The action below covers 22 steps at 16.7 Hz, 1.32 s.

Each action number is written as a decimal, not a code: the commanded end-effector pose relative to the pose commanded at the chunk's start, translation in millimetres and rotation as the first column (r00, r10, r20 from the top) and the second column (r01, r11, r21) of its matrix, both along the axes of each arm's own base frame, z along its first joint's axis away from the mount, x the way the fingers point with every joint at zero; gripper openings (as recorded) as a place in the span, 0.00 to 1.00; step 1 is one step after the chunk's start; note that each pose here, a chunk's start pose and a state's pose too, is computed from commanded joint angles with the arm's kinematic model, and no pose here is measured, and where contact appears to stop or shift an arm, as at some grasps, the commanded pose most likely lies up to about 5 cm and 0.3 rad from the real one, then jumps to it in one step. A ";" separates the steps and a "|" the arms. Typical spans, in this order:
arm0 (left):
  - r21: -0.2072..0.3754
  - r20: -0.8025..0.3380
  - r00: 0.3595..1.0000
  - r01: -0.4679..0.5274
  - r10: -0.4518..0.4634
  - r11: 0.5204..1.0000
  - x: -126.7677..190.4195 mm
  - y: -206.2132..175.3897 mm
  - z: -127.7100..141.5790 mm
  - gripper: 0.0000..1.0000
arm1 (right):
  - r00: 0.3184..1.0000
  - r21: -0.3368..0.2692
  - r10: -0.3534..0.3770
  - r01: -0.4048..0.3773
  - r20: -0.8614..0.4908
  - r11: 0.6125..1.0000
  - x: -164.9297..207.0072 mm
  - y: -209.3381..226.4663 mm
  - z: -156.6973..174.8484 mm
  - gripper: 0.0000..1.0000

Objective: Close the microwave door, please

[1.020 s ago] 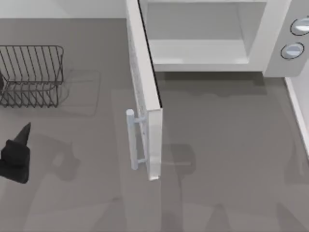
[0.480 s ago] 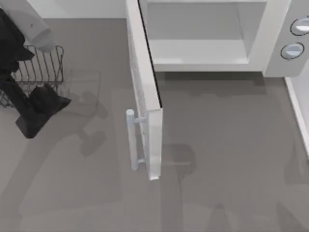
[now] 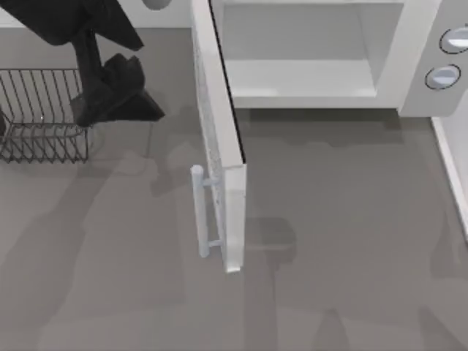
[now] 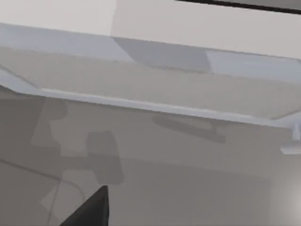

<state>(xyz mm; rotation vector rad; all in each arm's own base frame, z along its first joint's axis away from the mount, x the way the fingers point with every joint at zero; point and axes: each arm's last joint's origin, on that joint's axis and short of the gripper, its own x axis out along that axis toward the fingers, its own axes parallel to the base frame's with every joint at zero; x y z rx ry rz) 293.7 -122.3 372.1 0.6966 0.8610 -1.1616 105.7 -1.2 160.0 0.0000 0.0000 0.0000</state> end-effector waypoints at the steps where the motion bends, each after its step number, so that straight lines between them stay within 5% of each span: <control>1: 0.000 -0.011 0.999 0.030 -0.030 1.000 6.6 -4.8 1.4 1.00 | 1.000 0.000 0.000 0.000 0.000 1.000 0.0 0.0 0.0 1.00; 13: -0.007 -0.030 0.994 0.105 -0.105 0.994 22.8 -18.0 1.4 1.00 | 1.000 0.000 0.000 0.000 0.000 1.000 0.0 0.0 0.0 1.00; 22: -0.007 -0.031 0.994 0.105 -0.106 0.994 28.9 -54.5 -60.7 1.00 | 1.000 0.000 0.000 0.000 0.000 1.000 0.0 0.0 0.0 1.00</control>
